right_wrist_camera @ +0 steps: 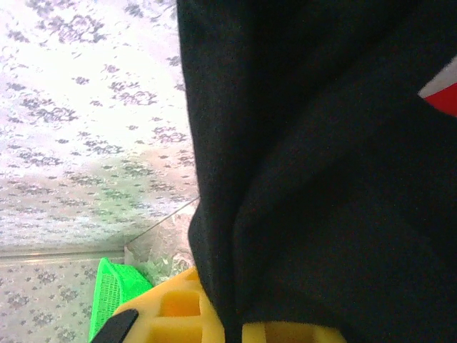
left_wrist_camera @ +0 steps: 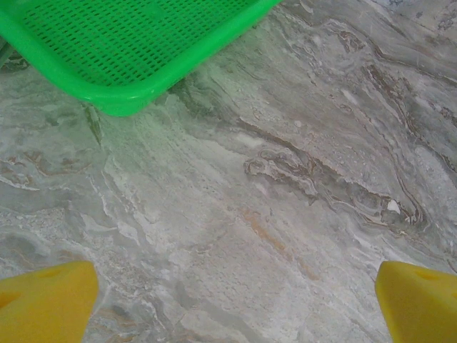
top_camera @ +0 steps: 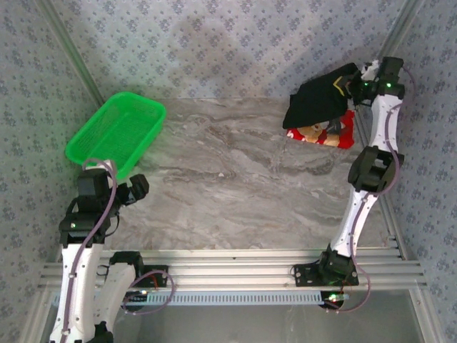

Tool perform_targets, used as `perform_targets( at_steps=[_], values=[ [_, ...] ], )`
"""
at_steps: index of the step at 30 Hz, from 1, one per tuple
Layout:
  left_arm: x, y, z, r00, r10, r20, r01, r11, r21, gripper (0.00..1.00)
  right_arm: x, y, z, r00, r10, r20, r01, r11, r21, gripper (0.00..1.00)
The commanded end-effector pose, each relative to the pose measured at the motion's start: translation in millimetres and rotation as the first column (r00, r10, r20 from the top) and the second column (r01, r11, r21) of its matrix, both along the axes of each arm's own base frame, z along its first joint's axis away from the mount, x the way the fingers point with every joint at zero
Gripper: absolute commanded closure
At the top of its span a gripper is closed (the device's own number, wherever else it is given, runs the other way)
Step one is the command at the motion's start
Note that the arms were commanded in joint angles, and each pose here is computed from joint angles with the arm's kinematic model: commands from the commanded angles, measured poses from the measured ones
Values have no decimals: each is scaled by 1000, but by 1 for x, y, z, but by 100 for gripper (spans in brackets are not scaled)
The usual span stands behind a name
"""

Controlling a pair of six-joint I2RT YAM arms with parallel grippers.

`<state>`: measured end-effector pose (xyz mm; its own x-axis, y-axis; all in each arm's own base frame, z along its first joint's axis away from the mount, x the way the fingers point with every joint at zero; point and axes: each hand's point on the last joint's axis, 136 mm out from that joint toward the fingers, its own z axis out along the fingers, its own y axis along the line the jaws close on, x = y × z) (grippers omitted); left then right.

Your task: Fold and stack the t-shirts

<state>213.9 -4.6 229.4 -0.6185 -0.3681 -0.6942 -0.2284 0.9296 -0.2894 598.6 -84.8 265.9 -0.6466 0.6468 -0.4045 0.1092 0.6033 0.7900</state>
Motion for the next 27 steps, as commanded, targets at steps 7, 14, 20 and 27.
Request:
perform_targets(
  at_steps=[7, 14, 20, 27],
  values=[
    [2, -3, -6, 1000, -10, -16, 9, 1000, -20, 0, -10, -49, -48, 997, -31, -67, 27, 998, -60, 79],
    [4, -10, -7, 998, -38, -44, 36, 998, -53, 0, -24, -105, -100, 951, -216, -220, 178, 967, -180, 40],
    [7, -12, 3, 999, -35, -9, 35, 997, -73, 0, -58, -101, -81, 950, -213, -228, 151, 953, -262, 31],
    [7, -13, 14, 998, -26, 58, 31, 996, -88, 0, -109, -47, -55, 982, -150, -117, 127, 974, -185, 22]
  ],
)
